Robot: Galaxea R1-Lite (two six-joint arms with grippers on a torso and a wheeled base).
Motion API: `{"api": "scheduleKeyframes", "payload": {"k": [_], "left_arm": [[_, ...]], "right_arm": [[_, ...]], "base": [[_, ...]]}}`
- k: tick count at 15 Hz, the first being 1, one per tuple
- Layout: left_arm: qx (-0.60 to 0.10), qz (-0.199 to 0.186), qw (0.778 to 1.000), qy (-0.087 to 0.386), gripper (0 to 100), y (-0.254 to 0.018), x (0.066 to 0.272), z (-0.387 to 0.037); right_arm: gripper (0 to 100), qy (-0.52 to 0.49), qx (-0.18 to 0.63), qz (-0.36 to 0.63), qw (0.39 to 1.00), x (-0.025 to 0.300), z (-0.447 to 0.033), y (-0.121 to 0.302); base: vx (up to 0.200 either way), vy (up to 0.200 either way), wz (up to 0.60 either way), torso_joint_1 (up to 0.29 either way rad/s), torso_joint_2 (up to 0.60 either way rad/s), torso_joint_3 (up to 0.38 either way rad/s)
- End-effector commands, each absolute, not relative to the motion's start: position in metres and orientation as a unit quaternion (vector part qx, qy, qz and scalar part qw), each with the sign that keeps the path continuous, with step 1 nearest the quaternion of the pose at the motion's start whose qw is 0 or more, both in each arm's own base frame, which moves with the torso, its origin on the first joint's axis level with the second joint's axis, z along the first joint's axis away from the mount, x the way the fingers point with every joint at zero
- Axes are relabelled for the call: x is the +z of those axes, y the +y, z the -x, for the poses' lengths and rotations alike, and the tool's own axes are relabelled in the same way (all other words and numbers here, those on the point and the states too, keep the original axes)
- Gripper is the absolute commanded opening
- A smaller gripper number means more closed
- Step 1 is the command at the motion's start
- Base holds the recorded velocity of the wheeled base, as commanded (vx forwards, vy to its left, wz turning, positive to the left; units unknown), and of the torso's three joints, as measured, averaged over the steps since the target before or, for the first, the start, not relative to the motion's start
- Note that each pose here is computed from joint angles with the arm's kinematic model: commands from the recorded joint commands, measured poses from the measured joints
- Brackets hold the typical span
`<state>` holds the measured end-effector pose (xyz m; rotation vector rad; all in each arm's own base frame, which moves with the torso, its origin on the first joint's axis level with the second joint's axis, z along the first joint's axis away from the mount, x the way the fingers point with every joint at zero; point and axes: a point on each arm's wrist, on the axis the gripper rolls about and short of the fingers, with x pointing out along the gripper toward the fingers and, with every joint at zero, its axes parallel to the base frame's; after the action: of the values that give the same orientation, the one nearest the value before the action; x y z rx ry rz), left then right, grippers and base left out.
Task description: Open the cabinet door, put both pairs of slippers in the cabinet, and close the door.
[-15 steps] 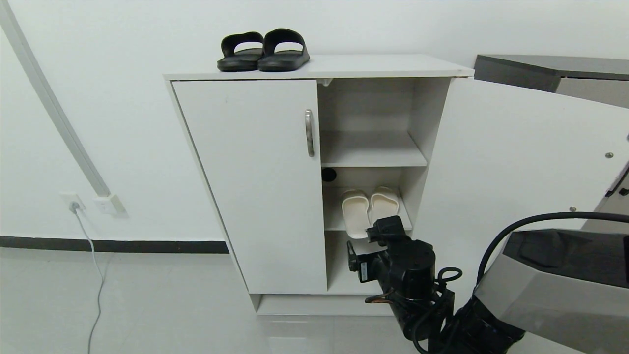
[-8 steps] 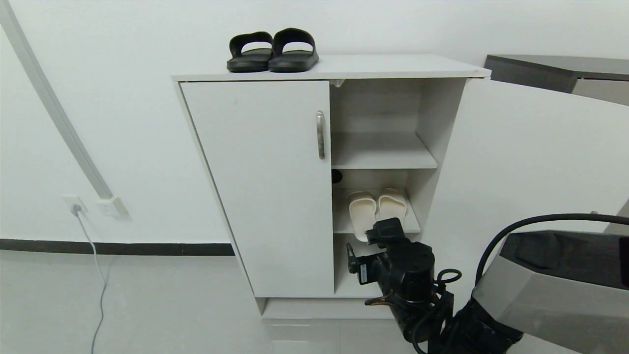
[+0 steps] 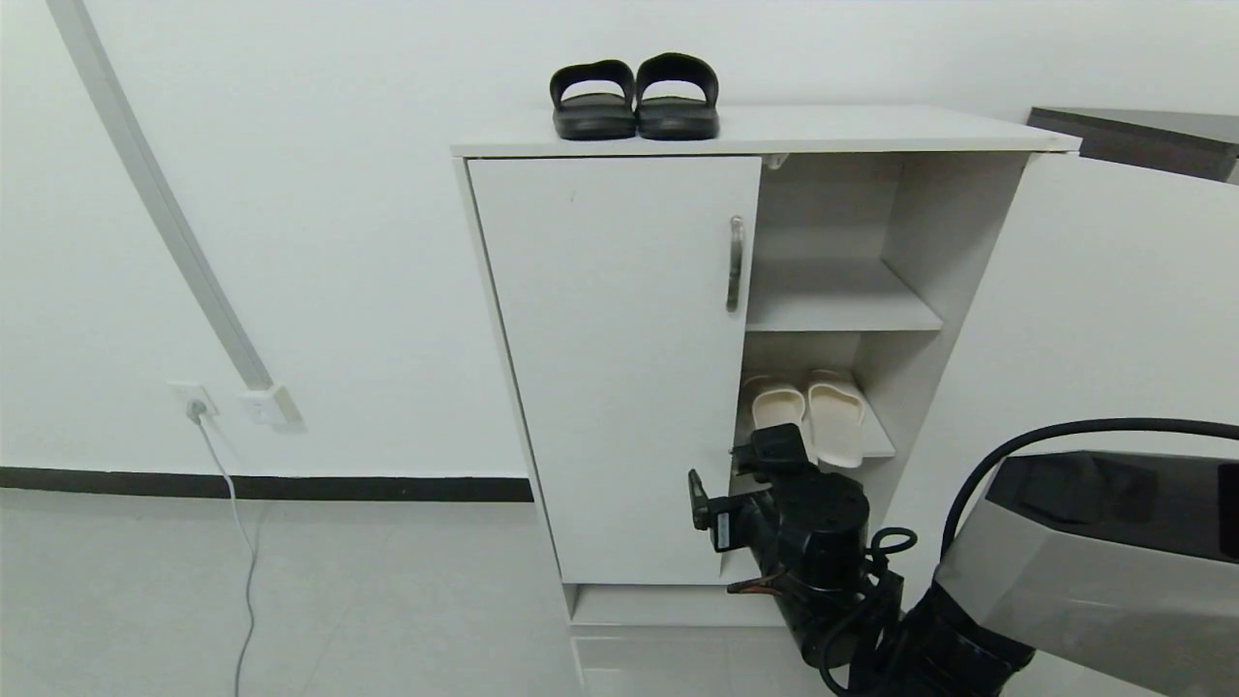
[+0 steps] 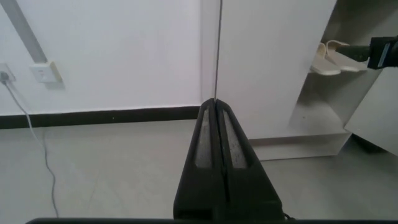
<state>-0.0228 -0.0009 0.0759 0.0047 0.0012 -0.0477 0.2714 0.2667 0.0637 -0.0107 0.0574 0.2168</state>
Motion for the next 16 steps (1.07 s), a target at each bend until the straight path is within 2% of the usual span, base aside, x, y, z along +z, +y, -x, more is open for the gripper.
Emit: {"api": "scheduleKeyframes", "payload": {"k": [1, 5, 16], "left_arm": [[-0.024, -0.002, 1.000, 0.001, 0, -0.001, 0.076, 0.023], [-0.024, -0.001, 1.000, 0.001, 0, -0.001, 0.076, 0.023], [-0.021, 0.001, 1.000, 0.001, 0, -0.001, 0.076, 0.023]], "right_arm": [[100, 0.027, 0.111, 0.014, 0.993, 0.062, -0.274, 0.261], [100, 0.013, 0.113, 0.024, 0.993, 0.062, -0.273, 0.257], [100, 0.002, 0.116, 0.037, 0.993, 0.053, -0.275, 0.258]], "base": [[0.000, 0.200, 0.00, -0.002, 0.00, 0.007], [0.000, 0.200, 0.00, 0.000, 0.00, 0.000], [0.000, 0.000, 0.00, 0.000, 0.00, 0.000]]}}
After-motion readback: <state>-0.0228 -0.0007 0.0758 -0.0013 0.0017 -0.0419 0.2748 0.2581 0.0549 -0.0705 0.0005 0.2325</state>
